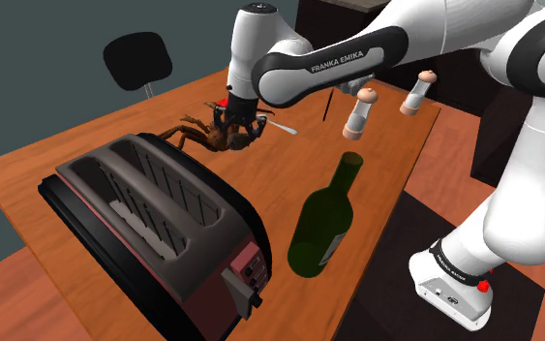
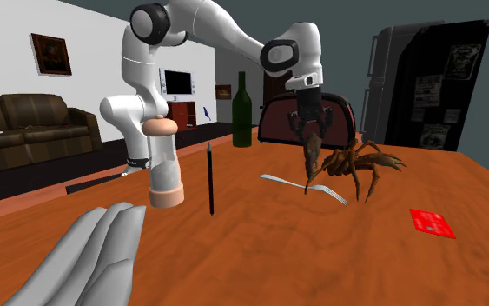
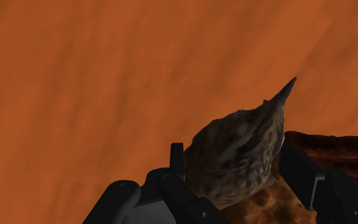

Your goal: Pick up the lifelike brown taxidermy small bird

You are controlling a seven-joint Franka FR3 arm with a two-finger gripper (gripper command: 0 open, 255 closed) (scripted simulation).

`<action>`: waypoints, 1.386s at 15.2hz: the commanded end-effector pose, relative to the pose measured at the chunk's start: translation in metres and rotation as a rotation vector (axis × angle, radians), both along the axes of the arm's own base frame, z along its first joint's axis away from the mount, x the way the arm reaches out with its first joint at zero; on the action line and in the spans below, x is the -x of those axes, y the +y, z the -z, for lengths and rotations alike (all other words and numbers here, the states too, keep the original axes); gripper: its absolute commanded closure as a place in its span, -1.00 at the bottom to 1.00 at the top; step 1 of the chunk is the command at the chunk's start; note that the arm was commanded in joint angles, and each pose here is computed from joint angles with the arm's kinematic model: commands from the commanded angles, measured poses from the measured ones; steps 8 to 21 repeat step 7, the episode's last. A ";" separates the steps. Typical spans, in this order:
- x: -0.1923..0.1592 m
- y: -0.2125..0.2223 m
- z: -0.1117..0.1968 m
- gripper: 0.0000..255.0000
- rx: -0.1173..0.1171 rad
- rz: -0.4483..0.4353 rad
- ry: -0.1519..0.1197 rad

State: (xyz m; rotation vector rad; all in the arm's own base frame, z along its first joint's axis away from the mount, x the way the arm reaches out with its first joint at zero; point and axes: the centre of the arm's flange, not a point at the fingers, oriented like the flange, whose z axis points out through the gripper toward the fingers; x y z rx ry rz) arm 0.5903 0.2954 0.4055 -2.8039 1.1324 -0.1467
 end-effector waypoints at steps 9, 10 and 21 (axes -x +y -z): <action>-0.001 0.000 -0.033 1.00 0.000 0.000 0.000; -0.001 0.000 -0.033 1.00 0.000 0.000 0.000; -0.001 0.000 -0.033 1.00 0.000 0.000 0.000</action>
